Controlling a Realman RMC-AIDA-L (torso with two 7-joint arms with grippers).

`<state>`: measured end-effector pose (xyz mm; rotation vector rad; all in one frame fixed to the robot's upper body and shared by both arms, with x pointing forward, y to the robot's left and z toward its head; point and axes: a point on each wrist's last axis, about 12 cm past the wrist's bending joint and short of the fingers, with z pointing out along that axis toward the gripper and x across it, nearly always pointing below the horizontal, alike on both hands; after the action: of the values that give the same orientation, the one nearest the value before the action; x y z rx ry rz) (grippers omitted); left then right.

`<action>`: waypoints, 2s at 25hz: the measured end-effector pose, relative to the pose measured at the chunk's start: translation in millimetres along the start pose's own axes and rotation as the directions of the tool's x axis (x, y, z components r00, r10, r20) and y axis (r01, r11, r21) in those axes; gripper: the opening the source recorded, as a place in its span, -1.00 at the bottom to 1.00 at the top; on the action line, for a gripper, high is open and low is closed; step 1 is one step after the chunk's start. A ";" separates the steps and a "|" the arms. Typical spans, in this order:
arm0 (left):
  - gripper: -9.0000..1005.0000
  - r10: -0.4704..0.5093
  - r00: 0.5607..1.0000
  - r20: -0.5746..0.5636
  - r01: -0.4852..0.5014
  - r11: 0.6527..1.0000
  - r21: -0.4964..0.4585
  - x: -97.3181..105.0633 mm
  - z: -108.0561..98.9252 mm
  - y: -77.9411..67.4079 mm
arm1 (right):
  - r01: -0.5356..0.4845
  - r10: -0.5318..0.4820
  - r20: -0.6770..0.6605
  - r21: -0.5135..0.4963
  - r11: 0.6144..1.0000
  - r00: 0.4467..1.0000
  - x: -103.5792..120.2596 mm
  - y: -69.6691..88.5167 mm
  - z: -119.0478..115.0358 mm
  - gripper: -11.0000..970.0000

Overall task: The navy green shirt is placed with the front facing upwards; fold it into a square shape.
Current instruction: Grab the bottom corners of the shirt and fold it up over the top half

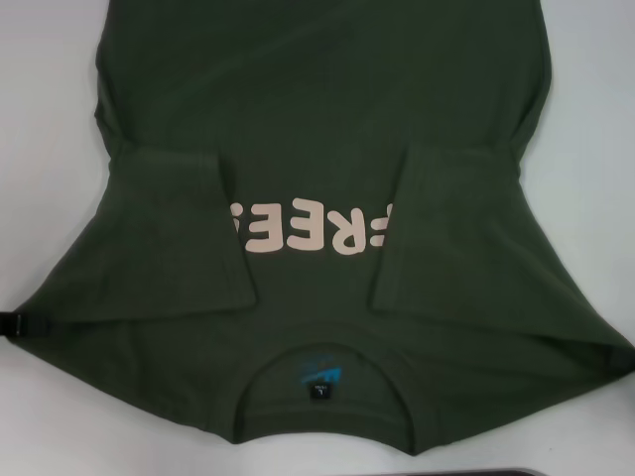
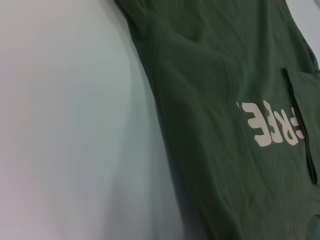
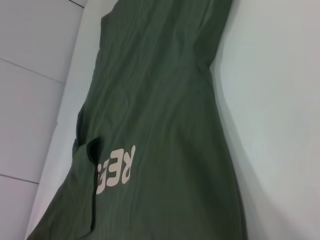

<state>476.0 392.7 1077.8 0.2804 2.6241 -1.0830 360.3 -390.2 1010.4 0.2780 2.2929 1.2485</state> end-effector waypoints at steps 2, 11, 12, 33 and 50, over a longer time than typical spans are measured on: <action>-0.98 -0.003 1.000 -0.002 0.003 1.000 0.003 2.3 -0.5 0.0 | -0.003 0.003 0.016 0.001 1.000 1.000 5.2 -0.9 -5.7 -0.88; -0.98 -0.025 1.000 -0.011 0.026 1.000 0.016 14.8 -1.4 0.6 | -0.010 0.009 0.086 0.014 1.000 0.996 23.6 -3.9 -30.2 -0.88; -0.98 -0.027 1.000 -0.013 0.028 0.999 0.018 16.0 -1.3 0.5 | -0.010 0.009 0.093 0.015 1.000 0.996 25.1 -3.9 -31.8 -0.89; -0.98 0.013 1.000 -0.009 -0.012 0.996 0.091 14.4 0.9 -7.5 | 0.063 -0.057 0.081 -0.071 0.995 0.995 3.0 7.6 -17.1 -0.89; -0.98 0.155 0.979 0.134 -0.189 0.936 0.297 -51.4 11.9 -44.5 | 0.186 -0.180 0.047 -0.172 0.967 0.983 -70.9 33.9 19.8 -0.88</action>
<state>513.8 349.6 1116.2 0.4925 2.2797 -1.4014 428.8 -385.9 1053.5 0.0221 2.1111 1.3298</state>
